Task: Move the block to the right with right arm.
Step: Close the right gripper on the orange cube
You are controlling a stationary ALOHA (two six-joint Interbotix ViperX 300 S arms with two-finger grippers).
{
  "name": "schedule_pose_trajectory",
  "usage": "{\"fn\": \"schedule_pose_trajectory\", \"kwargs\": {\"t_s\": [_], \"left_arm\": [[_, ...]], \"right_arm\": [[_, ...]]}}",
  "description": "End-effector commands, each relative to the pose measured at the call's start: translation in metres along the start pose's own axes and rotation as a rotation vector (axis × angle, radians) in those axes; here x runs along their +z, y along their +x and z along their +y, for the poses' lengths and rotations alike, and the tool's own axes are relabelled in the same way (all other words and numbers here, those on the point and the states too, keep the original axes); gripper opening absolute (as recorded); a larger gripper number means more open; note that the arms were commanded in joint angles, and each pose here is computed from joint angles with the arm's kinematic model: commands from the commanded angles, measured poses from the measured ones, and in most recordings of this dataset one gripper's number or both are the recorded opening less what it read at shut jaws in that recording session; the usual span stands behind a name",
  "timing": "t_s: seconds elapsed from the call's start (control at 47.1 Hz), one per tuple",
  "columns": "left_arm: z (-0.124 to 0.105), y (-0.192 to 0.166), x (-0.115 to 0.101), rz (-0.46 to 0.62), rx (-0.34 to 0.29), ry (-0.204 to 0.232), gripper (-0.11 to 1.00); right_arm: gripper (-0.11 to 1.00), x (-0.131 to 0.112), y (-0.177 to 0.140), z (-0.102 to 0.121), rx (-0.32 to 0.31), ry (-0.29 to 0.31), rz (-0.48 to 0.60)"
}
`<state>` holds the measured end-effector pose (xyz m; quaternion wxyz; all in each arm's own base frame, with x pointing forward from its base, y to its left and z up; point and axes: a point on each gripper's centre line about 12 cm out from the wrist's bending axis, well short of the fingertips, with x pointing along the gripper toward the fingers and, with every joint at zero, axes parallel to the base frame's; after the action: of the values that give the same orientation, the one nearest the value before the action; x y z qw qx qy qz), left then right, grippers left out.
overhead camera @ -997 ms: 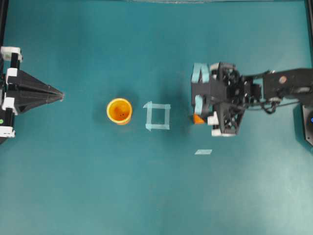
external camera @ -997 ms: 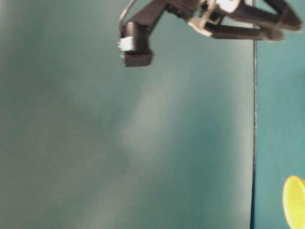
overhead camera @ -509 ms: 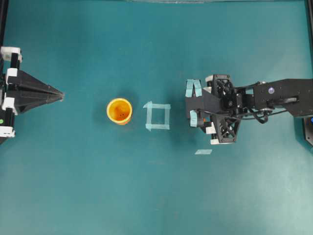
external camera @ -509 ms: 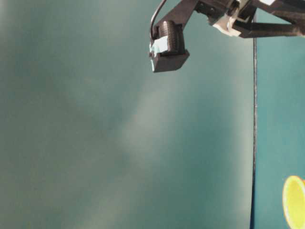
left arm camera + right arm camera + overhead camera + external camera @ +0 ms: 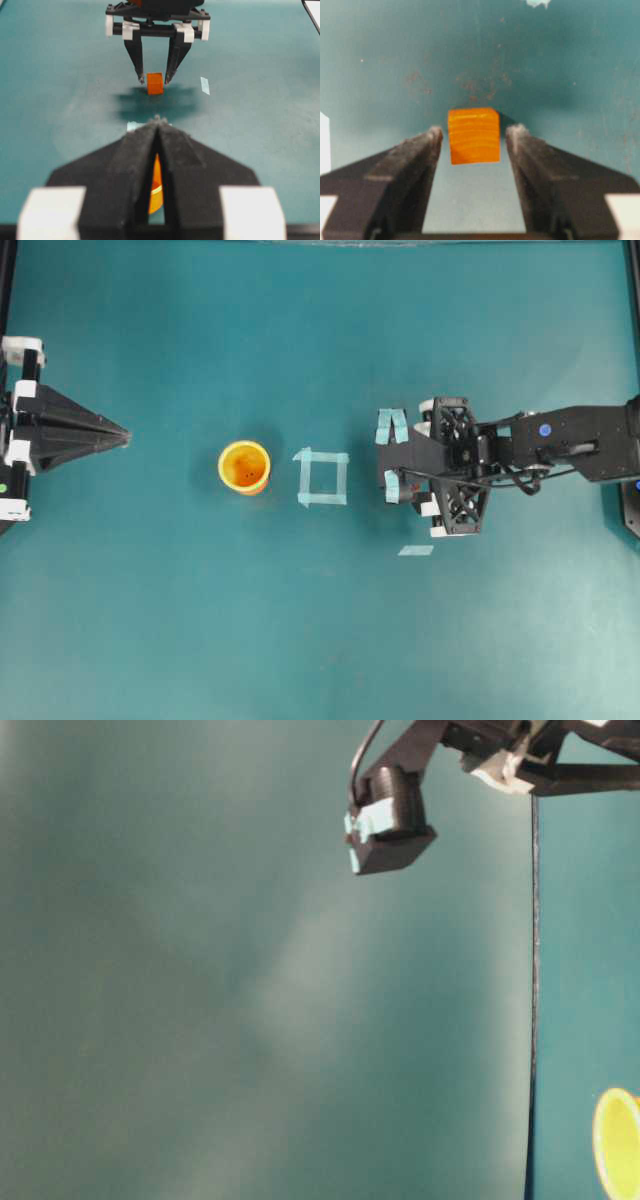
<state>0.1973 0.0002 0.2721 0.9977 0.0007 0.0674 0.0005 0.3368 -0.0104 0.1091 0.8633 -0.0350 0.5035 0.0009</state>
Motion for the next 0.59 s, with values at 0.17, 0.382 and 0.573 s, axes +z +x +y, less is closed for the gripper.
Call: {"fn": "schedule_pose_trajectory", "kwargs": {"t_s": [0.17,0.382,0.573], "left_arm": [[0.0003,0.0011,0.0106,-0.026,0.001,0.000,0.00],[0.0003,0.0011,0.0106,-0.026,0.001,0.001,0.00],[0.0003,0.0011,0.0106,-0.026,0.001,0.003,0.00]], "right_arm": [[0.53,0.0105,-0.0039,0.0000,-0.001,0.001,-0.064],[0.40,0.0107,-0.0040,-0.0006,-0.002,0.004,-0.063],[0.40,0.0170,-0.0092,-0.0007,-0.003,0.001,-0.083]]}}
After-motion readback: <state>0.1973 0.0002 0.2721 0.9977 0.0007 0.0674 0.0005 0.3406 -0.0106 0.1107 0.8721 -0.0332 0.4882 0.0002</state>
